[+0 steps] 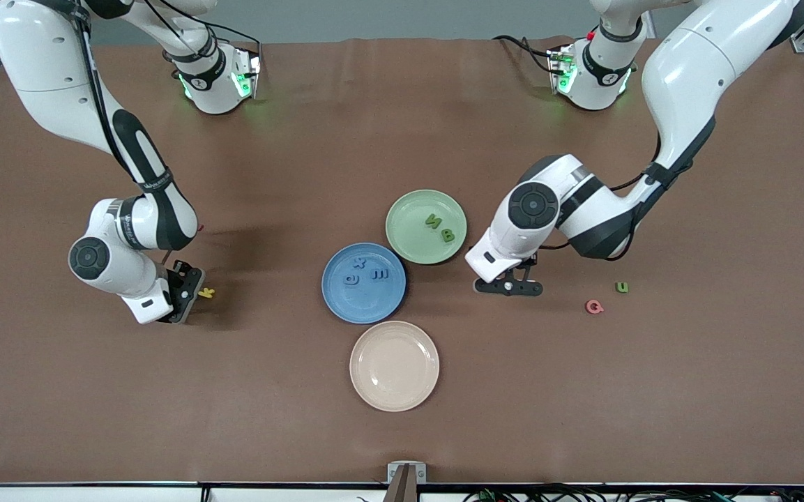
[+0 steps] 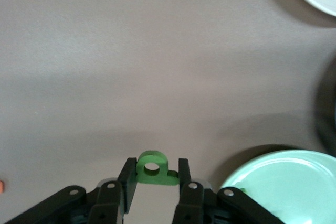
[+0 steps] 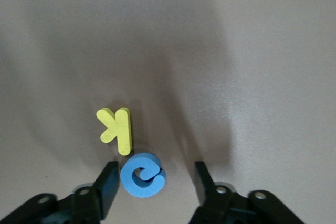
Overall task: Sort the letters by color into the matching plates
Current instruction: 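Grasp the blue C with the right gripper while the left gripper carries P, then drop the green P on the green plate while the right gripper drops C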
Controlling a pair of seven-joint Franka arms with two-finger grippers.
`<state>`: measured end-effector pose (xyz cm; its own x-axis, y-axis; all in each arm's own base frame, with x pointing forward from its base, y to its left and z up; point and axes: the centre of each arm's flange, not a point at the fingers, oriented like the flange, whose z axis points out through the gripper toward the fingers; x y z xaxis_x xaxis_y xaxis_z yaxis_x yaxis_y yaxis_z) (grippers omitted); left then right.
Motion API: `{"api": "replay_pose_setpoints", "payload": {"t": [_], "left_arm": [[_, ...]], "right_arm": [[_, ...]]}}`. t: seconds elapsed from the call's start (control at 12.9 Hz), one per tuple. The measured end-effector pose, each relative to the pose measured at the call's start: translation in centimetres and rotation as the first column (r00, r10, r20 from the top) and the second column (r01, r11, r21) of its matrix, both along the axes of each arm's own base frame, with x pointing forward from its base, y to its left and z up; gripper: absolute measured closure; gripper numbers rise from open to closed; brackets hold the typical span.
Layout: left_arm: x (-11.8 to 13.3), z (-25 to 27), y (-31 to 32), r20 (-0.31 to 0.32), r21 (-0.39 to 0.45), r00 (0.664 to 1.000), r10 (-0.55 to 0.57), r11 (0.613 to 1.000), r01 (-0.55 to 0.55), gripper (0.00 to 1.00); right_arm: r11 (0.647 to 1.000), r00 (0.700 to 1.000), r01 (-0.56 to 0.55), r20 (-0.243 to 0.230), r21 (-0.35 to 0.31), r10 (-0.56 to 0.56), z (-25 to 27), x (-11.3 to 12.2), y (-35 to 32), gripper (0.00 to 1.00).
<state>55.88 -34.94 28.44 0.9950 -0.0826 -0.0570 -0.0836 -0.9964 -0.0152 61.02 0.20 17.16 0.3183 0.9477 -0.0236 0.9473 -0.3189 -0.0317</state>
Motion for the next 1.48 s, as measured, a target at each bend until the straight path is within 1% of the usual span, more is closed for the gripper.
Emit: {"api": "replay_pose_setpoints", "payload": {"t": [0.08,0.16,0.23,0.31,0.54,0.78,0.85,0.93,1.09,1.24,1.32,1.4,1.48], "left_arm": [[-0.3,0.0,-0.5,0.001,0.001,1.0,0.011,1.0,-0.011,0.64],[-0.6,0.1,-1.0,0.002,0.001,1.0,0.019,1.0,-0.019,0.64],[-1.0,0.1,-1.7,0.002,0.002,1.0,0.031,1.0,-0.031,0.64],[-1.6,0.0,-2.5,0.003,0.004,0.999,0.046,0.999,-0.046,0.64],[-3.5,-0.1,-5.1,0.002,0.01,0.996,0.088,0.996,-0.088,0.64],[-5.5,-1.3,-7.4,-0.012,0.022,0.993,0.115,0.993,-0.115,0.64],[-6.2,-2.0,-8.0,-0.02,0.031,0.992,0.128,0.991,-0.128,0.64],[-7.0,-2.6,-8.6,-0.029,0.039,0.989,0.144,0.989,-0.143,0.64],[-8.8,-3.8,-9.9,-0.04,0.033,0.984,0.175,0.984,-0.174,0.64],[-10.6,-5.2,-10.9,-0.051,0.015,0.975,0.215,0.977,-0.215,0.64],[-11.4,-5.8,-11.2,-0.059,0.015,0.971,0.234,0.972,-0.233,0.64],[-12.1,-6.3,-11.6,-0.066,0.02,0.966,0.251,0.968,-0.25,0.64],[-12.8,-6.7,-12.0,-0.072,0.027,0.961,0.266,0.964,-0.265,0.64]], "right_arm": [[1.0,1.0,0.0,0.0,0.0,0.0,0.0,0.0,0.0,0.36],[1.0,1.0,0.0,0.004,0.0,0.0,0.1,0.1,0.0,0.45],[1.0,1.0,0.0,0.007,0.0,0.0,0.3,0.2,0.0,0.59],[1.0,1.0,-0.001,0.008,0.001,0.001,0.7,0.2,0.1,0.64],[1.0,1.0,0.0,0.006,0.001,0.0,0.4,0.2,0.1,0.64],[1.0,1.0,0.02,0.008,0.001,-0.02,0.8,0.6,0.1,0.64],[0.999,0.999,0.035,-0.01,0.001,-0.035,1.5,1.0,0.1,0.64],[0.998,0.998,0.055,-0.039,-0.001,-0.055,2.6,1.7,0.3,0.64],[0.993,0.99,0.114,-0.088,-0.01,-0.114,6.1,3.3,1.3,0.64],[0.974,0.968,0.224,-0.107,-0.03,-0.226,9.4,4.1,4.1,0.64],[0.955,0.948,0.294,-0.111,-0.048,-0.297,10.6,3.9,6.5,0.64],[0.927,0.92,0.37,-0.113,-0.07,-0.376,11.5,3.4,9.4,0.64],[0.888,0.882,0.45,-0.108,-0.093,-0.458,12.0,2.7,12.4,0.64]]}}
